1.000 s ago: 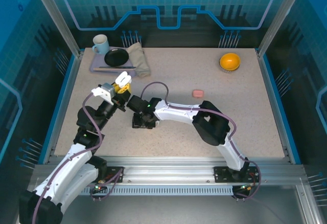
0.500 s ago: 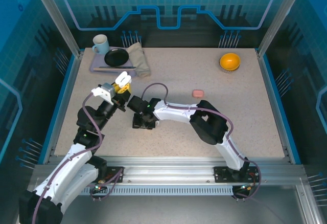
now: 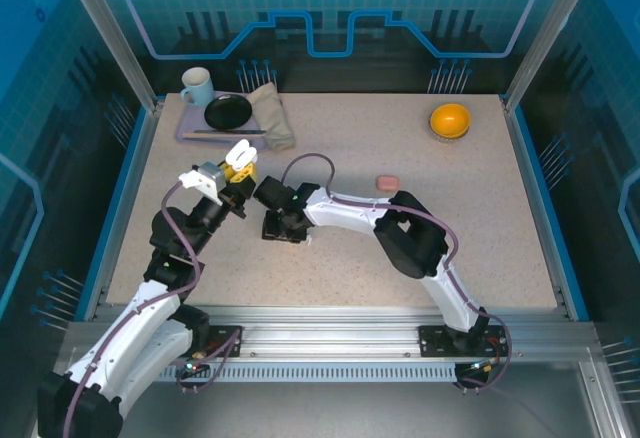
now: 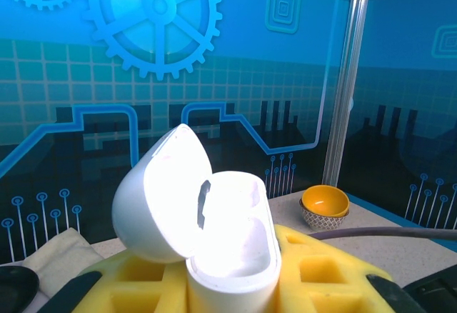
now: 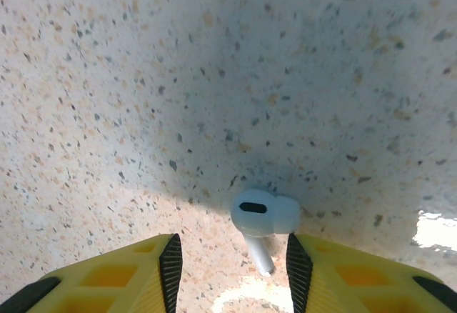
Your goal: Insert the wireless bluetooth earbuds into the charging case
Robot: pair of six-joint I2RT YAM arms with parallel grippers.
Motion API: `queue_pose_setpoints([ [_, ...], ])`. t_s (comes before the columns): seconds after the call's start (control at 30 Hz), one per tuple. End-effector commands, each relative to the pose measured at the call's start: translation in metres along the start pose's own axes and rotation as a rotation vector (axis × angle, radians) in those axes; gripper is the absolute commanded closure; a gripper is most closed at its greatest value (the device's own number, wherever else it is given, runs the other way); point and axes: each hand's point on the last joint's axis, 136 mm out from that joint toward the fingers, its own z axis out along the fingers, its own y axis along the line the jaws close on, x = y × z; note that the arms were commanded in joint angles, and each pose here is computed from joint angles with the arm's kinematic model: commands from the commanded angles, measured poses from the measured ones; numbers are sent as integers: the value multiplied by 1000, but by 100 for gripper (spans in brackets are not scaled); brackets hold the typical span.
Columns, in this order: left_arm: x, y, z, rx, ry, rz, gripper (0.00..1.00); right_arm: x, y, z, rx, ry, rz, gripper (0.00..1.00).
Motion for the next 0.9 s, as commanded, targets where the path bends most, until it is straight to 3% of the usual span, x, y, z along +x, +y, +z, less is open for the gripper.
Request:
queue_pose_setpoints([
  [0.0, -15, -4, -1, 12, -48, 4, 100, -11, -4, 5, 24, -17, -4, 55],
  [0.2, -15, -4, 0, 13, -48, -2, 100, -12, -3, -11, 53, -29, -57, 56],
  [0.37, -16, -4, -1, 11, -56, -4, 100, -11, -21, -23, 177, -49, -98, 51],
  [0.5, -19, -3, -1, 7, -65, 2, 100, -12, -28, -21, 260, -70, -123, 46],
  [0.87, -24, -2, -1, 0, -79, 6, 100, -13, -16, -1, 324, -69, -146, 45],
])
